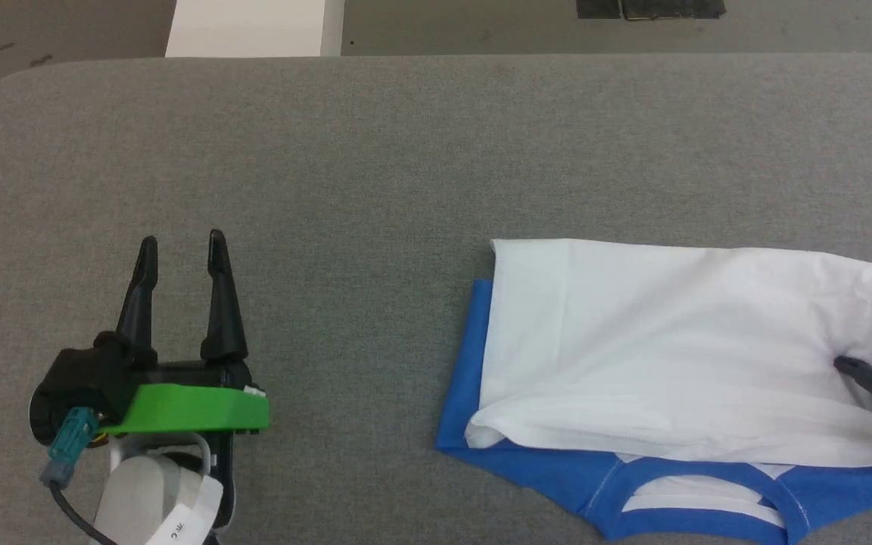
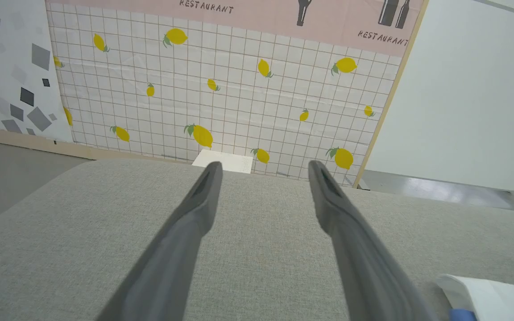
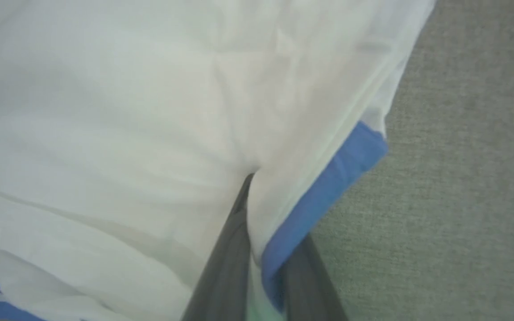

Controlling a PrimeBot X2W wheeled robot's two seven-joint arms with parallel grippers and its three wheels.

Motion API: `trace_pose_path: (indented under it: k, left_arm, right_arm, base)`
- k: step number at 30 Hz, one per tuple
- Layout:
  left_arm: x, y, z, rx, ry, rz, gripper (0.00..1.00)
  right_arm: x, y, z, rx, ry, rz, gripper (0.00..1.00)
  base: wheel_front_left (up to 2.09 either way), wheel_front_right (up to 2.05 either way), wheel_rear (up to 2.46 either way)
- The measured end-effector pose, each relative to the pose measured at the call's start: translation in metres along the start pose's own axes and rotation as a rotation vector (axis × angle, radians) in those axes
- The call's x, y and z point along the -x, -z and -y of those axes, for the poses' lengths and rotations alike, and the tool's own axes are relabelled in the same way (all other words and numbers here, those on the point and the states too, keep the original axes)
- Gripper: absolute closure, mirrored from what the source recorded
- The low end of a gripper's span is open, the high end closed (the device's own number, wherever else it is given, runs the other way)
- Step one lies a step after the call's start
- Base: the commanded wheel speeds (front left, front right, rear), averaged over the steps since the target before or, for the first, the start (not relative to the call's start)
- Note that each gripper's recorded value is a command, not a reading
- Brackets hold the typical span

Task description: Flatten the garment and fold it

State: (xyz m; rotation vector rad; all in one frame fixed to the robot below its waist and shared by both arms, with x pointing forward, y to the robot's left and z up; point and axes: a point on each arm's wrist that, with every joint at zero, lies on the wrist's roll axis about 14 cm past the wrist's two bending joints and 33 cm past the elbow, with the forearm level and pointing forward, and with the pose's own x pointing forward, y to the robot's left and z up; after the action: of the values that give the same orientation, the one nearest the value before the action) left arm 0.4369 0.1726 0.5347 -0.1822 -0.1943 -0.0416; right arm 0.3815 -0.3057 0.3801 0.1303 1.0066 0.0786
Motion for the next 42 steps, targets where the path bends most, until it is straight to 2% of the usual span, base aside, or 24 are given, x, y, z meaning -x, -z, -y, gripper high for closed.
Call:
trace_pose_path:
  k: [4,11,22,34,42]
  left_arm:
    - [0.001,-0.001,0.001,-0.001,0.001,0.001,0.0]
    - [0.006,-0.004,0.002,0.002,0.004,0.002,0.0]
    - [0.012,-0.014,0.001,0.001,0.004,0.02,0.0]
    - [0.015,-0.01,-0.007,0.004,-0.018,0.006,0.0]
    - [0.017,-0.002,-0.009,0.013,-0.026,-0.016,0.0]
  right_arm:
    - [0.003,-0.003,0.001,0.072,0.027,-0.011,1.0]
    - [0.021,-0.016,-0.023,0.261,0.019,-0.056,1.0]
    - [0.048,-0.043,-0.116,0.502,-0.135,0.015,1.0]
    - [0.028,-0.029,-0.216,0.591,-0.358,0.018,1.0]
    - [0.009,-0.024,-0.26,0.637,-0.442,0.002,1.0]
  base:
    - [0.0,0.0,0.0]
    - [0.0,0.0,0.0]
    - [0.0,0.0,0.0]
    - [0.0,0.0,0.0]
    - [0.0,0.0,0.0]
